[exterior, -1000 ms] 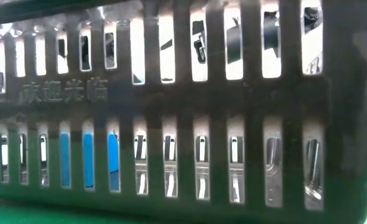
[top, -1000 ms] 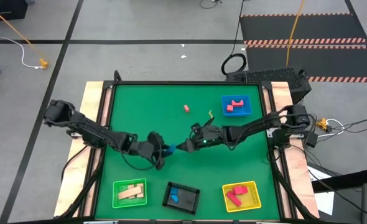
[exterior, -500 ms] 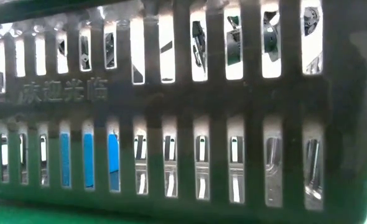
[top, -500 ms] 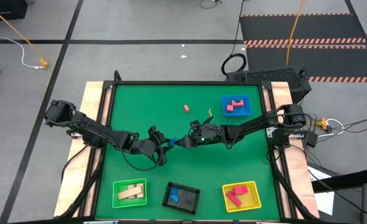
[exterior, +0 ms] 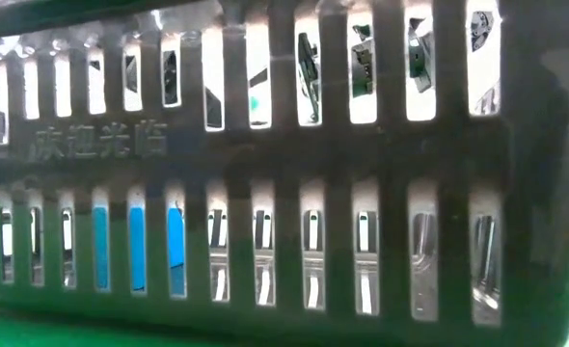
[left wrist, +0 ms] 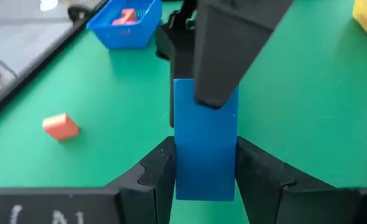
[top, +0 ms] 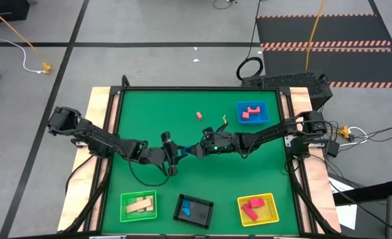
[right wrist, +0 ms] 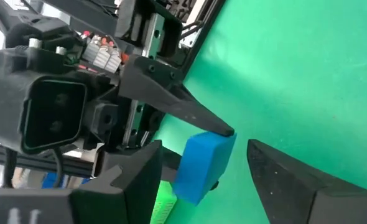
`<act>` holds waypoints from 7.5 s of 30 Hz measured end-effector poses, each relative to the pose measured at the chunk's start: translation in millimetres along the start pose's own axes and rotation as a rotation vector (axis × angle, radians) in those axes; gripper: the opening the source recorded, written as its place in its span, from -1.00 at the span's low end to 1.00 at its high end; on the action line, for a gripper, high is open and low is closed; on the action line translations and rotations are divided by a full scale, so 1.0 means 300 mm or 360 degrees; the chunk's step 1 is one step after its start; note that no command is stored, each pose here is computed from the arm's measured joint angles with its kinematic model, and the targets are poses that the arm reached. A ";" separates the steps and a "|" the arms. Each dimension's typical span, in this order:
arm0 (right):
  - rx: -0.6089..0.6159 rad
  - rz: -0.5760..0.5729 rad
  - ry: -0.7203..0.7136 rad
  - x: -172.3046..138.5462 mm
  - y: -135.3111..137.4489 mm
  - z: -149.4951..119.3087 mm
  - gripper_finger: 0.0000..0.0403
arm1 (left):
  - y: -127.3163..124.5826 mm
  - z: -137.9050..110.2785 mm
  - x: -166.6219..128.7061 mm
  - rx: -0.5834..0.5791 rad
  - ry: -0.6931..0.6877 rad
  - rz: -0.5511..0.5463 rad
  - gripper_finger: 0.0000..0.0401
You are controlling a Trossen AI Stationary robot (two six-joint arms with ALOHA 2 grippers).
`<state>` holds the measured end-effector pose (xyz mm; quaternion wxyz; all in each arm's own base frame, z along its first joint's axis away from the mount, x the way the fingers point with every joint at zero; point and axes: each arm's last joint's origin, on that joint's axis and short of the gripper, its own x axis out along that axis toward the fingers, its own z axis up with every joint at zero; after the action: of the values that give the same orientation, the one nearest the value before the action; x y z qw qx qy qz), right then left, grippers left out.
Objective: Sort & place blocks by color
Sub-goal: Put the blue block into the black bin, then put the orange block into the blue bin
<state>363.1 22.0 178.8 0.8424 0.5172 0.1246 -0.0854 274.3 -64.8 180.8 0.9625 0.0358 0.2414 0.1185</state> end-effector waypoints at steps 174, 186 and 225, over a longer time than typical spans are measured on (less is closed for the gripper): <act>-0.0737 -0.0973 -0.0355 0.177 -0.462 0.285 -0.81 | 0.231 -0.042 0.068 -0.0343 0.0228 0.0573 0.26; -0.0860 -0.0928 -0.0044 0.055 -0.300 0.351 -0.78 | 0.230 -0.042 0.068 -0.0343 0.0229 0.0571 0.26; -0.0748 -0.1250 -0.0596 -0.681 -0.444 0.149 -0.69 | 0.219 -0.024 0.069 -0.0384 0.0142 0.0530 0.26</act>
<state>137.1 -74.9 145.9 0.8484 0.2028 0.1726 -0.4575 274.9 4.0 173.3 0.9153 -0.0454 0.2586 0.3055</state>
